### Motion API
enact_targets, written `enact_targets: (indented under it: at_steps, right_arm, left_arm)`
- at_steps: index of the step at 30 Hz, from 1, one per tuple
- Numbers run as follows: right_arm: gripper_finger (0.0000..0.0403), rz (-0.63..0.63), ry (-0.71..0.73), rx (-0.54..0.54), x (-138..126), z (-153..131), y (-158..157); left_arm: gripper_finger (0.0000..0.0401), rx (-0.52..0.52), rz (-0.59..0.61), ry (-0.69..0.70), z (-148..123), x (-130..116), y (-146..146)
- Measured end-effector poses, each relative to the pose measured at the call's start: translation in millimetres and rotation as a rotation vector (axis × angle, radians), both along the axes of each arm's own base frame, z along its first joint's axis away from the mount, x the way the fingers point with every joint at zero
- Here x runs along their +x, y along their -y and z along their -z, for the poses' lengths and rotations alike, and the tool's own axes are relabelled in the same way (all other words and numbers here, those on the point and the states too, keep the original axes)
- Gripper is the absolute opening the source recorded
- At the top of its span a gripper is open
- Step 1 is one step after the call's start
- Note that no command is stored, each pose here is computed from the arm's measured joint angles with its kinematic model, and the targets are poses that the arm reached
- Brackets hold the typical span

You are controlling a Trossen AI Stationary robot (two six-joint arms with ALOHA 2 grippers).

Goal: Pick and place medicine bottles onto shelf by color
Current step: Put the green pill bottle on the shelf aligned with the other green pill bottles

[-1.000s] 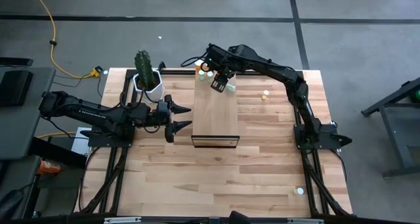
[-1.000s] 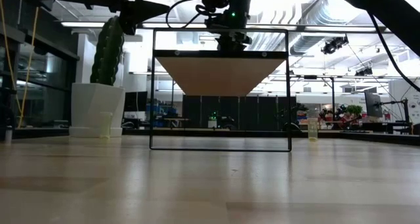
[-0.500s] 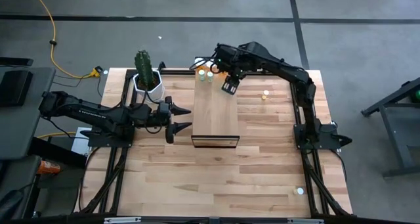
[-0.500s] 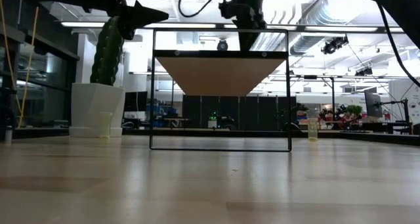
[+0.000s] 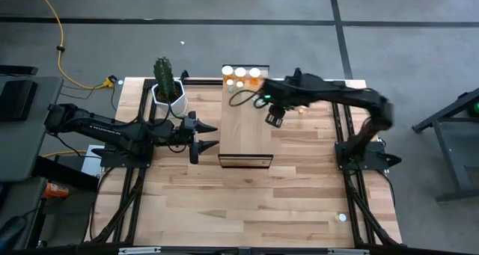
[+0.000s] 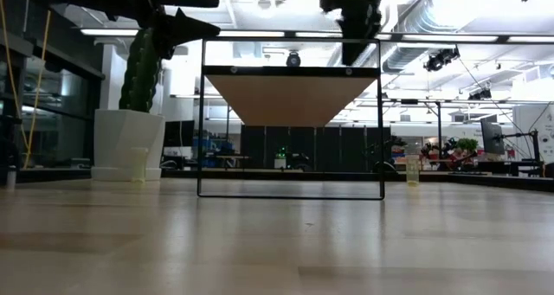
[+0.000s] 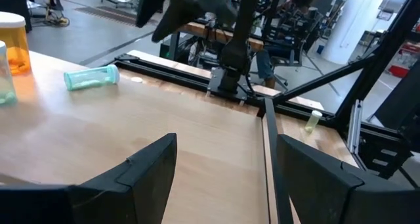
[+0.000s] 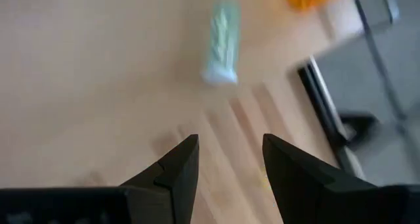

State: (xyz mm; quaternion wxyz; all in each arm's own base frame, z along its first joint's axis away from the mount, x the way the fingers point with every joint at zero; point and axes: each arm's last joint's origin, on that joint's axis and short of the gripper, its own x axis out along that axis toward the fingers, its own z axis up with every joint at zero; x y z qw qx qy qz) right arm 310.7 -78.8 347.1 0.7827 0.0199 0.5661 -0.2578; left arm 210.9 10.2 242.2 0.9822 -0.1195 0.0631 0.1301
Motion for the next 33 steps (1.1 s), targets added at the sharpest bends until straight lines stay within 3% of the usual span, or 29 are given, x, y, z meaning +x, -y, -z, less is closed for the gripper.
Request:
enact_targets:
  at_steps: [4,6,15,23,33]
  right_arm:
    - [0.0161,-0.032,0.324,0.006,-18.9,-7.5,-4.5]
    - [0.0161,-0.025,0.373,0.017,-19.9,-4.6,-0.4]
    - [0.0161,0.062,0.27,0.053,-4.1,22.2,33.6]
    - [0.0164,0.05,0.261,0.094,6.1,34.8,40.4]
    - [0.0222,0.048,0.264,0.101,11.4,39.8,41.9]
  left_arm:
    - [0.025,0.004,-0.017,0.015,-1.4,0.1,0.6]
    - [0.025,0.004,-0.02,0.031,-2.9,0.3,0.5]
    - [0.025,0.004,-0.016,0.023,-2.2,0.2,0.4]
    - [0.025,0.003,-0.015,0.021,-2.0,0.2,0.6]
    - [0.025,0.0,-0.015,0.012,-1.1,0.1,0.6]
